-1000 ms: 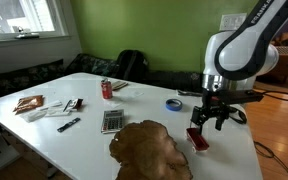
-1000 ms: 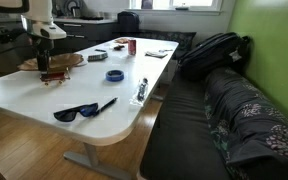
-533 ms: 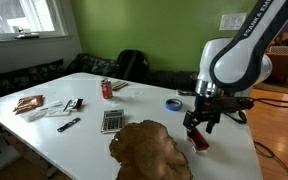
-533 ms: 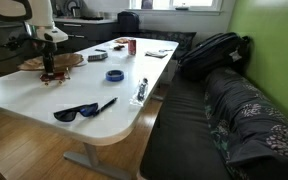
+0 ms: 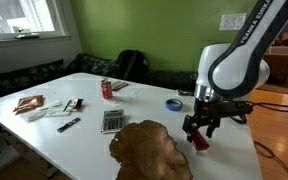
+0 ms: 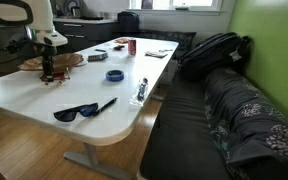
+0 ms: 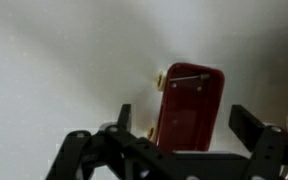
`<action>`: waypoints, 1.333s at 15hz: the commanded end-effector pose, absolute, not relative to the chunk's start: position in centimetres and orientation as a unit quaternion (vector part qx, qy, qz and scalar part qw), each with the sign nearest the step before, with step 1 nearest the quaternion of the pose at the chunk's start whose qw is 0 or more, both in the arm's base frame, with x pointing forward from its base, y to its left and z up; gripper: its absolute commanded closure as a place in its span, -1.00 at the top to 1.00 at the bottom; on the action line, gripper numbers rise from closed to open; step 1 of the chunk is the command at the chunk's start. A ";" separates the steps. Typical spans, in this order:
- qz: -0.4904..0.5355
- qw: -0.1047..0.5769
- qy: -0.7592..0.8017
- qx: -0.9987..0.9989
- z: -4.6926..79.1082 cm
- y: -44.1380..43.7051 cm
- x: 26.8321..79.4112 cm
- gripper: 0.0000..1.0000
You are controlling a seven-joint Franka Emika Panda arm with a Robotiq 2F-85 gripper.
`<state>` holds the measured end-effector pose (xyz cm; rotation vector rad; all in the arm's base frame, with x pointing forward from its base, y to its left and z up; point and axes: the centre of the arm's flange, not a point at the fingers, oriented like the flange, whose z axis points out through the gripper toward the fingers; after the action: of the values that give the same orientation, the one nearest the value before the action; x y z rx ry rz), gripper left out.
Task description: Pick up the red trolley and put it in the brown bowl
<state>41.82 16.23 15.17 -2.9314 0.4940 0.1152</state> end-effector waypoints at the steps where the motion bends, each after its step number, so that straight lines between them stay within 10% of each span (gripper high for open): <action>1: 0.035 0.078 0.172 -0.981 14.0 16.7 42.0 0.93; 2: 0.036 0.077 0.172 -0.981 14.0 16.7 42.0 0.54; 9: 0.034 0.079 0.172 -0.981 14.7 17.0 42.0 -0.40; 17: 0.009 0.091 0.156 -0.983 17.0 17.6 43.0 -0.42; 18: 0.005 0.093 0.156 -0.983 17.5 17.7 43.2 0.08; 20: 0.005 0.093 0.156 -0.983 17.4 17.7 43.2 0.08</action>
<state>43.19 17.66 17.42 -2.9190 0.4636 0.0161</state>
